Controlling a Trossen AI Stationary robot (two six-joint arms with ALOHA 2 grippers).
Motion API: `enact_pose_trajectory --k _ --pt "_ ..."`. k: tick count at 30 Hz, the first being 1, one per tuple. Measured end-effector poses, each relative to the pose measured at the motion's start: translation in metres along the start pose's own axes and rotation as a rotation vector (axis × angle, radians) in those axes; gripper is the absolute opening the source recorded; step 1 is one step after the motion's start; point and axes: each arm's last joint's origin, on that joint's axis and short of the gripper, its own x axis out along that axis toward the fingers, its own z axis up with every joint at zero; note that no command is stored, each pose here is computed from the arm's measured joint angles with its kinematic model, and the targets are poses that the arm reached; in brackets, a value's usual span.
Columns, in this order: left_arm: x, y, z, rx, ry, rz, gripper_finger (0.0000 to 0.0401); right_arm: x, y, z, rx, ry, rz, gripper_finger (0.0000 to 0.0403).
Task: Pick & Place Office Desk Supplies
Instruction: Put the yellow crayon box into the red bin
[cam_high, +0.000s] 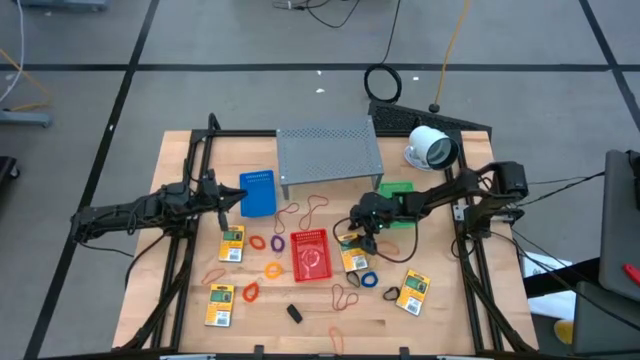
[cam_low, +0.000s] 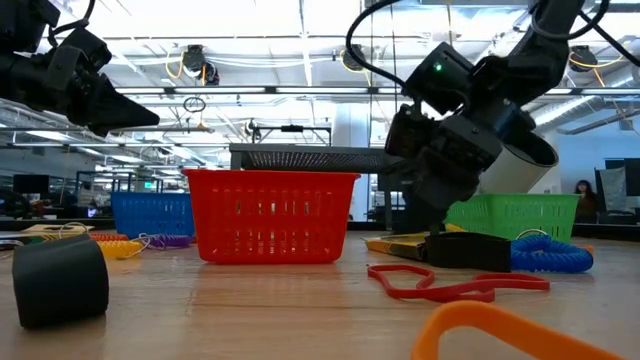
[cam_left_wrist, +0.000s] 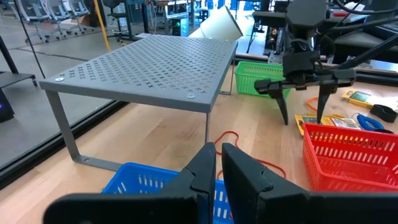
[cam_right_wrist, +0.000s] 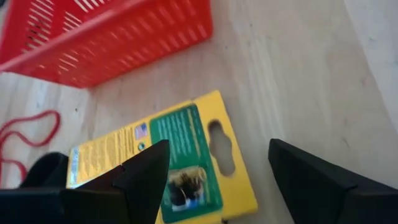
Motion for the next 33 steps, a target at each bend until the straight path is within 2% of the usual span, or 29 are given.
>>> enact_pose_trajectory --k 6,13,20,24,30,33 --pt "0.0000 0.0000 0.0000 0.002 0.000 0.000 0.0035 0.0033 0.0003 -0.0002 0.022 -0.004 0.044 0.0263" --pt "0.0000 0.0000 0.0000 0.002 0.000 0.000 0.0035 0.0032 0.0033 -0.0034 0.089 0.055 0.176 0.0243" --pt "0.0000 0.0000 0.0000 0.000 0.000 0.000 0.0035 0.0033 0.0036 -0.0047 0.099 0.067 0.186 0.0211" --pt "0.0000 0.0000 0.0000 0.000 0.000 0.000 0.0035 0.0033 0.0034 -0.0059 0.075 0.075 0.184 0.0159" --pt "0.0000 0.0000 0.0000 0.000 0.000 0.000 0.0035 0.0033 0.0045 -0.0084 -0.018 0.091 0.232 0.0019" --pt "0.0000 0.0000 0.0000 0.000 0.000 0.000 0.0035 0.0035 0.0053 -0.0072 -0.047 0.069 0.177 0.0008"
